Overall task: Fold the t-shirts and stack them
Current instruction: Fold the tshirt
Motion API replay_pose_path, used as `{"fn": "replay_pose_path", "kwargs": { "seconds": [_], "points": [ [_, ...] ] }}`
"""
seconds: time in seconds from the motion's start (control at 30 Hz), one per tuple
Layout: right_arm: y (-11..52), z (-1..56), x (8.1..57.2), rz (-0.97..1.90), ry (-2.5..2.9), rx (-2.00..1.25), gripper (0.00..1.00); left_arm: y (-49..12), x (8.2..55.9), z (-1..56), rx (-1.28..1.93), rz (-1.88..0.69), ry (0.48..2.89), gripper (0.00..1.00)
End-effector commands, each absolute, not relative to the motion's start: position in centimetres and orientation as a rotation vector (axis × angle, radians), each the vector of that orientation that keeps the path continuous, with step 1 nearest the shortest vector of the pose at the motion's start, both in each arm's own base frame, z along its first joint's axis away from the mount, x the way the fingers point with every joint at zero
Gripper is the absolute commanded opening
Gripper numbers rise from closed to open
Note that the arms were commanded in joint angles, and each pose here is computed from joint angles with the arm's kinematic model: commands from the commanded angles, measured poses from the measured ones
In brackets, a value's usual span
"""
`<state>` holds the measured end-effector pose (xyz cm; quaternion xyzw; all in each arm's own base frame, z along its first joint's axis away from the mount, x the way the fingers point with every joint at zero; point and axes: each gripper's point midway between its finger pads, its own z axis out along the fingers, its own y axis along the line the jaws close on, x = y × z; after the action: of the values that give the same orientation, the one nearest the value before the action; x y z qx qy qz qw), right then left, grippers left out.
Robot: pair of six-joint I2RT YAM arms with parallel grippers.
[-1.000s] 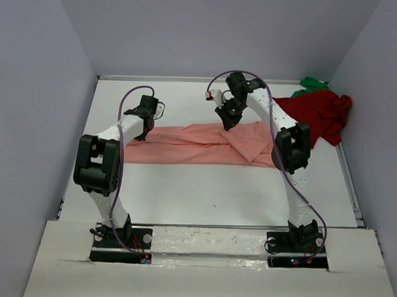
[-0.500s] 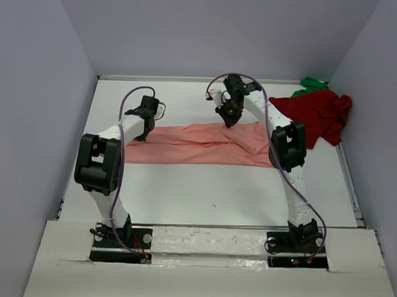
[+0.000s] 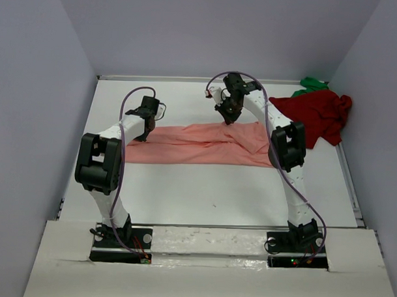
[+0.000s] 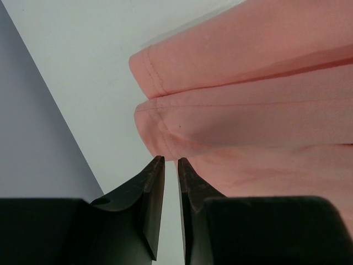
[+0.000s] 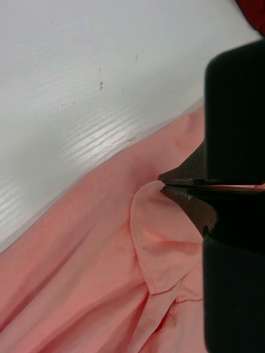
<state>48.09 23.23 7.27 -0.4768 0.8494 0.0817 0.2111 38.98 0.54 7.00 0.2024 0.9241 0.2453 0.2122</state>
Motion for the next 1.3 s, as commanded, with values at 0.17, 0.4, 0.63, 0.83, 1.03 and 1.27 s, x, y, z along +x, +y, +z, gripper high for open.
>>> {"fn": "replay_pose_path", "kwargs": {
  "seconds": [0.17,0.4,0.63,0.83,1.03,1.27],
  "points": [
    [25.2,10.3,48.9,0.247,2.198,-1.375,0.00,0.4,39.0,7.5,0.580,0.698,2.555,0.29],
    [26.5,11.5,47.1,0.350,2.143,-1.425,0.00,0.3,39.0,7.5,0.584,0.699,2.558,0.28],
    [25.6,11.0,45.7,0.347,2.172,-1.492,0.56,0.2,39.0,7.5,0.589,0.698,2.558,0.28],
    [23.7,13.2,47.5,0.142,2.122,-1.412,1.00,-0.3,39.1,7.6,0.601,0.694,2.554,0.27],
    [20.1,15.3,49.2,-0.049,2.159,-1.279,0.98,-0.3,39.0,7.9,0.602,0.694,2.546,0.27],
    [15.2,16.1,46.1,0.002,2.273,-1.184,0.83,-0.7,39.1,8.1,0.605,0.681,2.540,0.27]
  ]
}}
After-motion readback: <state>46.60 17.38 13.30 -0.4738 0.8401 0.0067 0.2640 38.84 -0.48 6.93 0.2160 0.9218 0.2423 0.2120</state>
